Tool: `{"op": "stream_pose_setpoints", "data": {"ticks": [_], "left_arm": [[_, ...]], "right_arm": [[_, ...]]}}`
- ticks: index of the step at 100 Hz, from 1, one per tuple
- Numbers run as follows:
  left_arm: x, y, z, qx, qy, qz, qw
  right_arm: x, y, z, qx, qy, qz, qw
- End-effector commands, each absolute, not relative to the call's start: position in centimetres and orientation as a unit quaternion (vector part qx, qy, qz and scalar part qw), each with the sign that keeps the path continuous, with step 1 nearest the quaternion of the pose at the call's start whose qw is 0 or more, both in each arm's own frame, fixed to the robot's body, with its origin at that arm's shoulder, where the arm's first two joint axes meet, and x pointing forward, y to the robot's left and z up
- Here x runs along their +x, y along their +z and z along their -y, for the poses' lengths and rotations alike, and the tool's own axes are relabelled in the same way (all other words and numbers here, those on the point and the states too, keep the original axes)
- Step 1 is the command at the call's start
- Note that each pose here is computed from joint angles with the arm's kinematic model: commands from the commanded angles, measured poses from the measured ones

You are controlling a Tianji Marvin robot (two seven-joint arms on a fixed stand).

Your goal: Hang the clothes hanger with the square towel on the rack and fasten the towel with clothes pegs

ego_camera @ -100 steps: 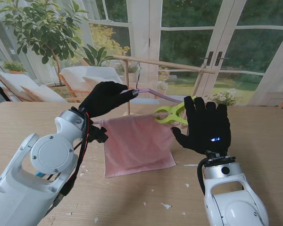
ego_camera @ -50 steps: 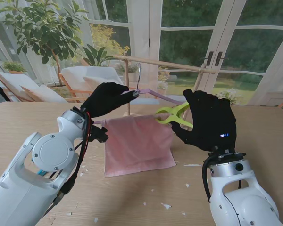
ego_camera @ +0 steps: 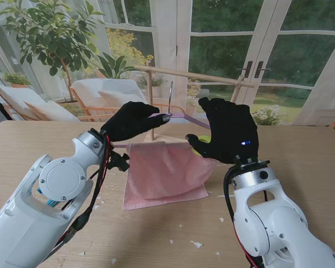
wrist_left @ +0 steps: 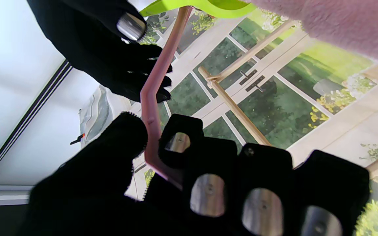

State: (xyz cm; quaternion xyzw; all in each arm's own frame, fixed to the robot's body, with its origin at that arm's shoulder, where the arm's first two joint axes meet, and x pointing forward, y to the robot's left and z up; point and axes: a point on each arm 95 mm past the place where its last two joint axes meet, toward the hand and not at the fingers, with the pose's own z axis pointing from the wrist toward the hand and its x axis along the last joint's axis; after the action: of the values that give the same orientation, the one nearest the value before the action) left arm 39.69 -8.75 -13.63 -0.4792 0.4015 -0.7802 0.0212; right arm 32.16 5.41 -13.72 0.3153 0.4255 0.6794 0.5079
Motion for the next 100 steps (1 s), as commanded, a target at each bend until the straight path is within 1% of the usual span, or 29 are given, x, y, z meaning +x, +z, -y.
{"op": "stream_pose_setpoints", "data": {"ticks": [1,29,40,54,68,100], "left_arm": [[39.5,-13.5,9.0,-0.473,-0.779,-0.411,0.014],[39.6,-13.6,9.0,-0.468,-0.777,-0.420,0.010],[39.6,-13.6,8.9,-0.468,-0.777,-0.422,0.008],[39.6,-13.6,8.8,-0.467,-0.775,-0.426,0.007],[39.8,-13.7,8.8,-0.468,-0.771,-0.431,0.004],[40.4,-14.0,9.2,-0.480,-0.764,-0.432,-0.001]], "right_arm": [[32.7,-13.7,-5.7,0.320,0.677,-0.431,0.503],[34.5,-13.6,-6.7,0.334,0.671,-0.447,0.488],[35.1,-13.7,-6.7,0.344,0.665,-0.448,0.489],[35.8,-13.9,-6.6,0.364,0.665,-0.446,0.475],[36.1,-14.0,-6.6,0.384,0.676,-0.446,0.444],[35.9,-13.4,-7.6,0.384,0.703,-0.452,0.392]]}}
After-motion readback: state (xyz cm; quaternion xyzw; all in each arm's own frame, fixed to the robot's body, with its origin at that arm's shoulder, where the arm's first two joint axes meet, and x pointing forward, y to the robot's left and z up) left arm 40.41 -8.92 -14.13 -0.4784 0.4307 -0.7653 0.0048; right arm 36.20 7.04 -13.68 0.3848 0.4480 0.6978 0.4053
